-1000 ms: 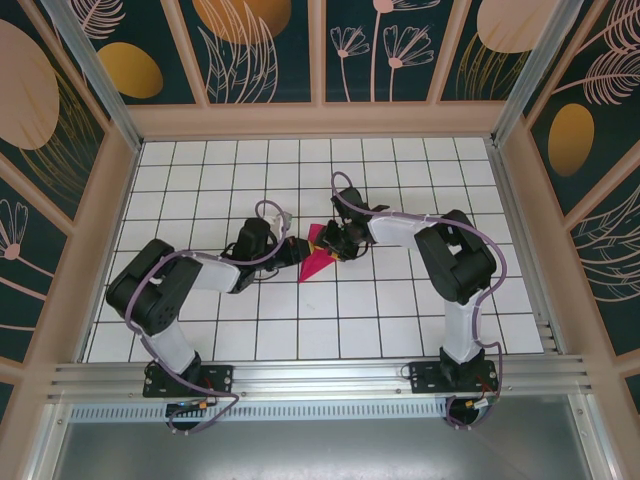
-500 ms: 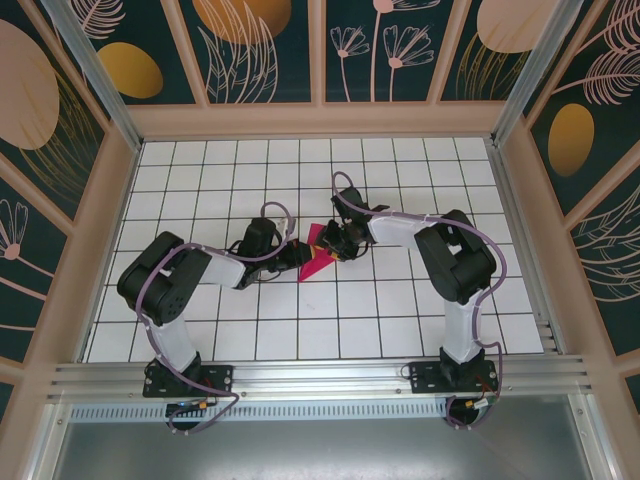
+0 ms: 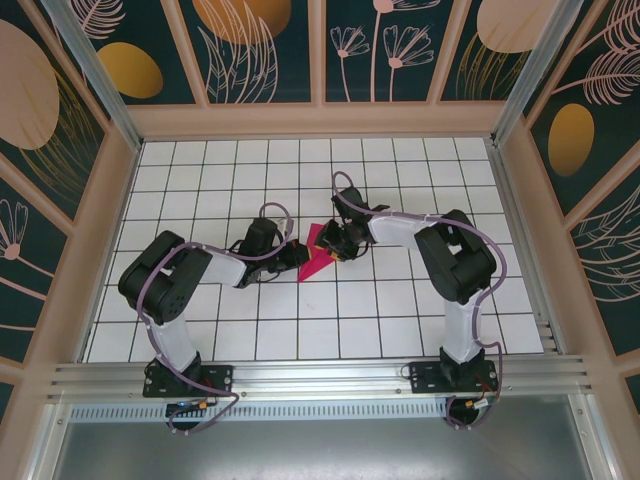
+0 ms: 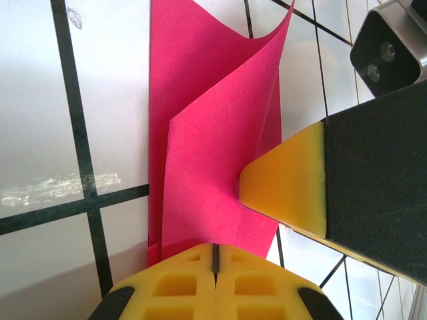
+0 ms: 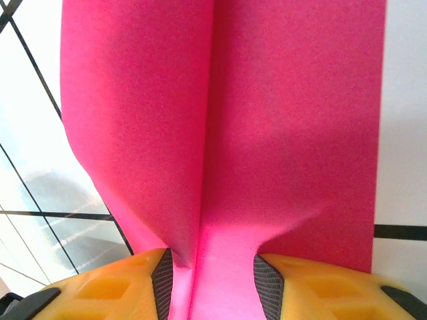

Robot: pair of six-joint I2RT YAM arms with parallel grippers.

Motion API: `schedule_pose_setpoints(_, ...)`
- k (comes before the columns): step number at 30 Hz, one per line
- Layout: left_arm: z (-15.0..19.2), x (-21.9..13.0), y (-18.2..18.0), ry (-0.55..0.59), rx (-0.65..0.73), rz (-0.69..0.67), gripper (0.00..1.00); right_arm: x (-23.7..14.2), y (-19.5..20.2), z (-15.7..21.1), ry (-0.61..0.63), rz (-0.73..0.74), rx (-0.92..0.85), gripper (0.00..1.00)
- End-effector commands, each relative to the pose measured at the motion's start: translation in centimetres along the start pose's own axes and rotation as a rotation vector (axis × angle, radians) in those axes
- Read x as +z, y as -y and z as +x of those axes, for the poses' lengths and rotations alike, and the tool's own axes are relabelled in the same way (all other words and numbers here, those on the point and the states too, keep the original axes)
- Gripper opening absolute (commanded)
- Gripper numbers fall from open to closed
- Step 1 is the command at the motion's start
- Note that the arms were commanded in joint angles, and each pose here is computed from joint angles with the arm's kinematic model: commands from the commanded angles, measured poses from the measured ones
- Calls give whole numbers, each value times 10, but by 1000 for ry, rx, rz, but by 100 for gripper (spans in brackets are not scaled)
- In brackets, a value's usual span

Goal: Fold a paper plane with a square sheet of paper (pick it up from the middle)
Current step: Fourth fold the wing at the center of the table.

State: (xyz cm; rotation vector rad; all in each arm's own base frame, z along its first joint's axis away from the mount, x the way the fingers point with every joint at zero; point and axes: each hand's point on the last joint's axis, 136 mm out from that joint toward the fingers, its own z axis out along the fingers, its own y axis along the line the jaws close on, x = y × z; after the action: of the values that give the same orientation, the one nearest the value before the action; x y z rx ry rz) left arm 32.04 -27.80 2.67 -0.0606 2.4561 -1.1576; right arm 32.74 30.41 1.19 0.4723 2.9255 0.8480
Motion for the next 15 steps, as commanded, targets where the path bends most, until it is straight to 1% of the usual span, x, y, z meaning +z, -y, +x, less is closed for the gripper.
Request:
schedule_pose_setpoints(1,2,3,-9,-13,6,-27,6,35,118,15,-37,362,114,44)
schedule_pose_setpoints(5,2,4,-11,-18,4,-34,6,36,123,16,-44,375,133,43)
schedule_pose_setpoints(9,7,6,-14,-35,-6,-42,6,36,127,18,-52,382,145,37)
schedule_pose_setpoints(15,8,6,-15,-39,-8,-44,5,38,128,18,-56,382,145,37)
